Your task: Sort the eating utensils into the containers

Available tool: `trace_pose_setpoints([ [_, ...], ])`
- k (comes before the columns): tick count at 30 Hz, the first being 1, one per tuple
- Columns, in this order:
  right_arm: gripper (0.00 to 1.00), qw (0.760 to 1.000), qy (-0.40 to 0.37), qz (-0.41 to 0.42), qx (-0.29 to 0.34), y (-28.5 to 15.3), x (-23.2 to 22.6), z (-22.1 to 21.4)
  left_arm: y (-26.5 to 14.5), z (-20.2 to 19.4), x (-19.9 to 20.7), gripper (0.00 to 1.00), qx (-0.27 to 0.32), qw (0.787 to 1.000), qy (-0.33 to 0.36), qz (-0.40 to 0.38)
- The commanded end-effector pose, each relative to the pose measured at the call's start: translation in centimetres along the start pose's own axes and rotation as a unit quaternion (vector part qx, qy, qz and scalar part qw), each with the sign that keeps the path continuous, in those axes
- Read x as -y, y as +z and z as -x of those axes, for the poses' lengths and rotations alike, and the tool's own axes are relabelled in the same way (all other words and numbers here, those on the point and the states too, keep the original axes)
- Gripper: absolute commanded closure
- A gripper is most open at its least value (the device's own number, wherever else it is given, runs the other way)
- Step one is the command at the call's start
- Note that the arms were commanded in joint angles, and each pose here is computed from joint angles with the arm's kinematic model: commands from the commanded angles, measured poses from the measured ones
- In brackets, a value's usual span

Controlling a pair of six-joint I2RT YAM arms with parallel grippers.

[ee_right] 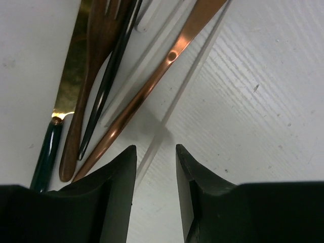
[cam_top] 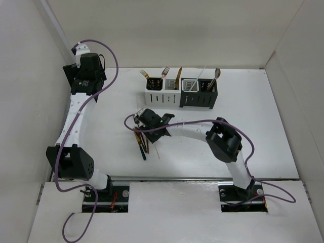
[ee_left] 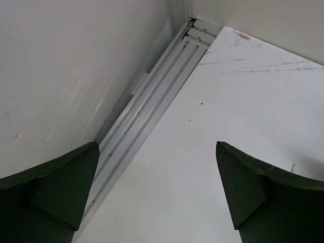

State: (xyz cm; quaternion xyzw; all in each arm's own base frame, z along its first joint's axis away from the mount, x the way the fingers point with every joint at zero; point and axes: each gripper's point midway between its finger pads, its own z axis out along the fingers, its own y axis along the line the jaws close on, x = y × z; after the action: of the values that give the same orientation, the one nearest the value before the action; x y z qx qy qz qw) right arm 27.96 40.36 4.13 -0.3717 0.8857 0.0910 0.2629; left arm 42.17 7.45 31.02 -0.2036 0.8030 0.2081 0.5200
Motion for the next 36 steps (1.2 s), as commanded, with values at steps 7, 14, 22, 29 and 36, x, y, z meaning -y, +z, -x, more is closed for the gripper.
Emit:
trace_pose_setpoints([
  [7, 0.66, 0.997, -0.011, -0.022, -0.08, 2.3, 0.5, -3.2, -1.0, 1.6, -0.8, 0.0, 0.025, 1.0, -0.017, 0.0],
  [14, 1.0, 0.988, 0.048, -0.076, -0.126, 3.1, 4.5, -7.4, -1.3, 1.8, -0.9, 0.0, 0.029, 0.999, -0.02, -0.001],
  [22, 1.0, 0.984, 0.069, -0.161, 0.005, -4.6, 10.0, -1.0, -1.3, 1.8, -0.7, 0.0, 0.028, 0.999, -0.02, -0.006],
  [29, 1.0, 0.948, 0.067, -0.138, 0.28, -18.2, 14.1, 13.5, -0.4, 1.0, -0.3, 0.0, 0.017, 1.0, -0.012, -0.004],
  [36, 1.0, 0.853, 0.117, -0.157, 0.484, -25.5, 23.6, 22.2, 0.1, 0.4, 0.3, 0.0, 0.008, 1.0, -0.006, -0.008],
])
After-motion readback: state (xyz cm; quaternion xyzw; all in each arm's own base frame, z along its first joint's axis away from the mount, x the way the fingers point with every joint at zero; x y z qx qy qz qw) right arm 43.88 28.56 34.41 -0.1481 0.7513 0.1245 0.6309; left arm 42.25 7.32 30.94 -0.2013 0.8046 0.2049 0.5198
